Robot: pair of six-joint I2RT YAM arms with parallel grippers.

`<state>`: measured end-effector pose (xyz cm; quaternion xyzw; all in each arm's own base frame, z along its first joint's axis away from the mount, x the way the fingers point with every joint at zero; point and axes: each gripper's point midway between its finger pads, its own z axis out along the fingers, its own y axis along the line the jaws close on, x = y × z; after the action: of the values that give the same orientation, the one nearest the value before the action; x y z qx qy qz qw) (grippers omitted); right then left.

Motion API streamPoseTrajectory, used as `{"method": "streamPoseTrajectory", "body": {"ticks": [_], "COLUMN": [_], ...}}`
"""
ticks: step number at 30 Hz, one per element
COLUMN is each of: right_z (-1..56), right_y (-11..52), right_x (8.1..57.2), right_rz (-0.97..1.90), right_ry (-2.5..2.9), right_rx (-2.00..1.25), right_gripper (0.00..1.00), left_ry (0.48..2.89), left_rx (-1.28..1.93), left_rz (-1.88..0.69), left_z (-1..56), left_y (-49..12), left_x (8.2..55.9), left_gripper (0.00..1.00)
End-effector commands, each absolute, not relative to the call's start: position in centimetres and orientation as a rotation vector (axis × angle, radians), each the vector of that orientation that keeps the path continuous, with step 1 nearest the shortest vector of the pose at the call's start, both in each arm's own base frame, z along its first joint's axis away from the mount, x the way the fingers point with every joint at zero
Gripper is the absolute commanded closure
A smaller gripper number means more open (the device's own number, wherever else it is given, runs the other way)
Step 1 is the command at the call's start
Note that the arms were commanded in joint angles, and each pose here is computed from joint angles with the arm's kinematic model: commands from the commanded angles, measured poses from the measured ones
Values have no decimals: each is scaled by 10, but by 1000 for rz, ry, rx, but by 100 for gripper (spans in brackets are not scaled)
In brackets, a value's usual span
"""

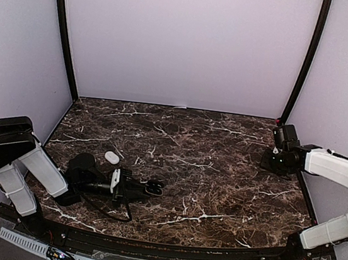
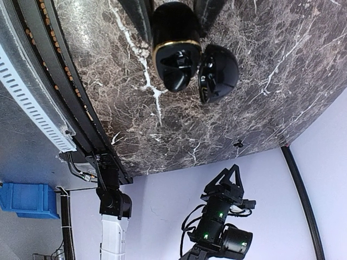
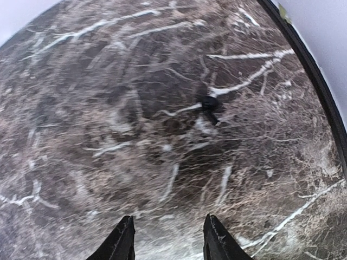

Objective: Insert the wireless bluetooth earbuds into the charging case
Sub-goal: Pick up the left earbud from the center of the board.

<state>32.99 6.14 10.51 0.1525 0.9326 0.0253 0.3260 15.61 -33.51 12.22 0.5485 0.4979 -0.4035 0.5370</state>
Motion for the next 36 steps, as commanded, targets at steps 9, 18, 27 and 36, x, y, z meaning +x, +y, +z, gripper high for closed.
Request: {"method": "streamPoseTrajectory", "body": {"ticks": [9,18,27,36], "right_z": [89,61,47,29], "right_y": [22,12,2,2], "right_x": [375,414,427,429], "right_rz": [-130,-307,-309,-153], "right_ry": [2451,2590,2609,2645], "right_rx": [451,406,435,459], "right_gripper": [63,66,66,68], "left_ry": [1145,1159,1164,1173], "left_rx": [1287,1276,1276,1280], "left_rz": [-966,-985,-979,-983], "left_z": [133,135,135,132], "left_y": [-337,-338,-338,-339], "left_x": [158,158,159,159], "left_gripper": [100,100,100,100]}}
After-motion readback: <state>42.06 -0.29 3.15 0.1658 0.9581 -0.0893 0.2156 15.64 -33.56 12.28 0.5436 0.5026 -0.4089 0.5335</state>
